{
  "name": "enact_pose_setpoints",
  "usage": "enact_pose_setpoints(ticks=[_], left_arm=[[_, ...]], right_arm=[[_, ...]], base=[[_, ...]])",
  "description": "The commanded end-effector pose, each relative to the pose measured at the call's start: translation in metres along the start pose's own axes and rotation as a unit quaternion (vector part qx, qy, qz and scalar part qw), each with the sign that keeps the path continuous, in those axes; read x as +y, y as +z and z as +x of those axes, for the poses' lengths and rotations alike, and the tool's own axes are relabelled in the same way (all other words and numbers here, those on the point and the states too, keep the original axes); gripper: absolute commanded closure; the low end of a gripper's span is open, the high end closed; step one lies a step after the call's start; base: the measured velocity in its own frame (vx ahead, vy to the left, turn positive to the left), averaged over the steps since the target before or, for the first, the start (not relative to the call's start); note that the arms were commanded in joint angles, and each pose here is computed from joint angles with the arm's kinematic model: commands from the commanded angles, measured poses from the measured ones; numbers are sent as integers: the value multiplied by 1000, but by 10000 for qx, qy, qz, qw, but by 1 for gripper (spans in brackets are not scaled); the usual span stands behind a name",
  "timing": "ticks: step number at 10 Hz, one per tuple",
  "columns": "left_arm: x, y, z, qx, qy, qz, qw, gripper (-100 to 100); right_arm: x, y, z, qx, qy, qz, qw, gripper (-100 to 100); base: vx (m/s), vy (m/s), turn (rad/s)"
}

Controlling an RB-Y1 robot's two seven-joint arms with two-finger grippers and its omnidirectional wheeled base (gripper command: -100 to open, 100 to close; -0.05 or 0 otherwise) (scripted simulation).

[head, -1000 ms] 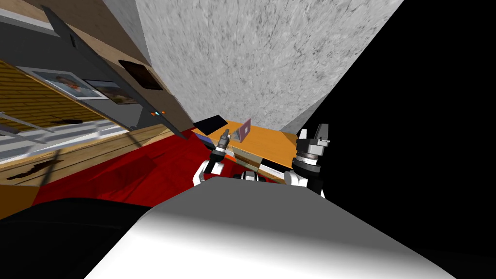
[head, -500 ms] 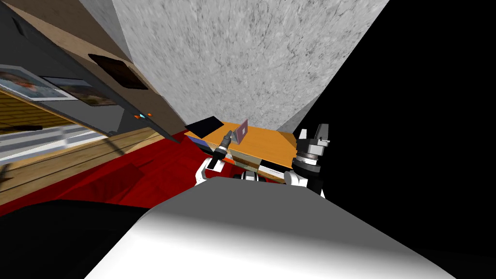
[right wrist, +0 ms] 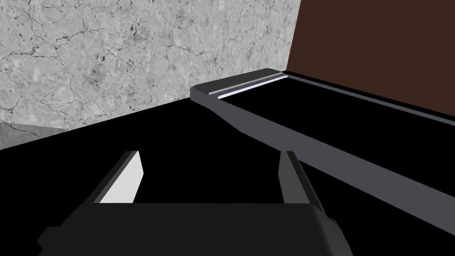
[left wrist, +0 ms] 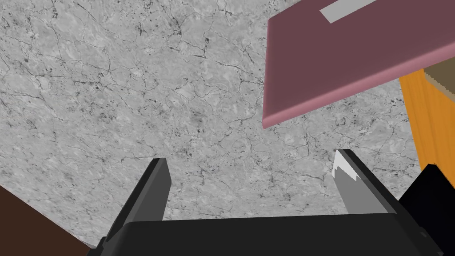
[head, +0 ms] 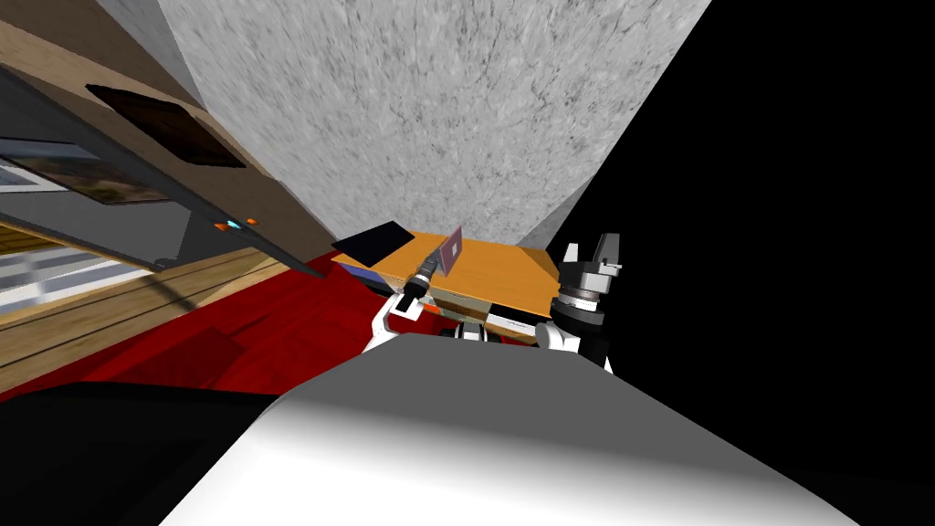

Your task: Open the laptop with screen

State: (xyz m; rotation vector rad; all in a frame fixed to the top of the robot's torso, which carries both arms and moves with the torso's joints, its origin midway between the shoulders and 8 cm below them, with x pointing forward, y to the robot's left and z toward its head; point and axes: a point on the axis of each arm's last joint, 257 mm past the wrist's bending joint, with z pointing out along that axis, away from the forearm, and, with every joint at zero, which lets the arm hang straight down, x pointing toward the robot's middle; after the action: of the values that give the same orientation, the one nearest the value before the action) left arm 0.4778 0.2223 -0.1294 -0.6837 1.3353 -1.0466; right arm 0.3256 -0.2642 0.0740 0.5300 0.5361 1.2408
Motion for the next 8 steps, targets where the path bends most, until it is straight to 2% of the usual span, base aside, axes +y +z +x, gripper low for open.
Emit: enact_pose_setpoints(ticks=[1,4,6,7,8], left_arm=[[20,7,1,79,167,-299,9994,-100],[37,11,-1,137,336,-549,9978,-100],[50,14,-4,173,482,-746,9959,-100],[46,14,-2,164,441,-677,9966,-100],[47,15,-2,164,448,-697,9964,-100]], right_arm=[[0,0,0,0,0,0,10000,0],[0,0,0,0,0,0,10000,0],[0,0,0,0,0,0,10000,0],[0,0,0,0,0,0,10000,0],[0,0,0,0,0,0,10000,0]], base=[[49,38,-113],[39,25,-92],[42,25,-110],[16,12,-13],[0,0,0]])
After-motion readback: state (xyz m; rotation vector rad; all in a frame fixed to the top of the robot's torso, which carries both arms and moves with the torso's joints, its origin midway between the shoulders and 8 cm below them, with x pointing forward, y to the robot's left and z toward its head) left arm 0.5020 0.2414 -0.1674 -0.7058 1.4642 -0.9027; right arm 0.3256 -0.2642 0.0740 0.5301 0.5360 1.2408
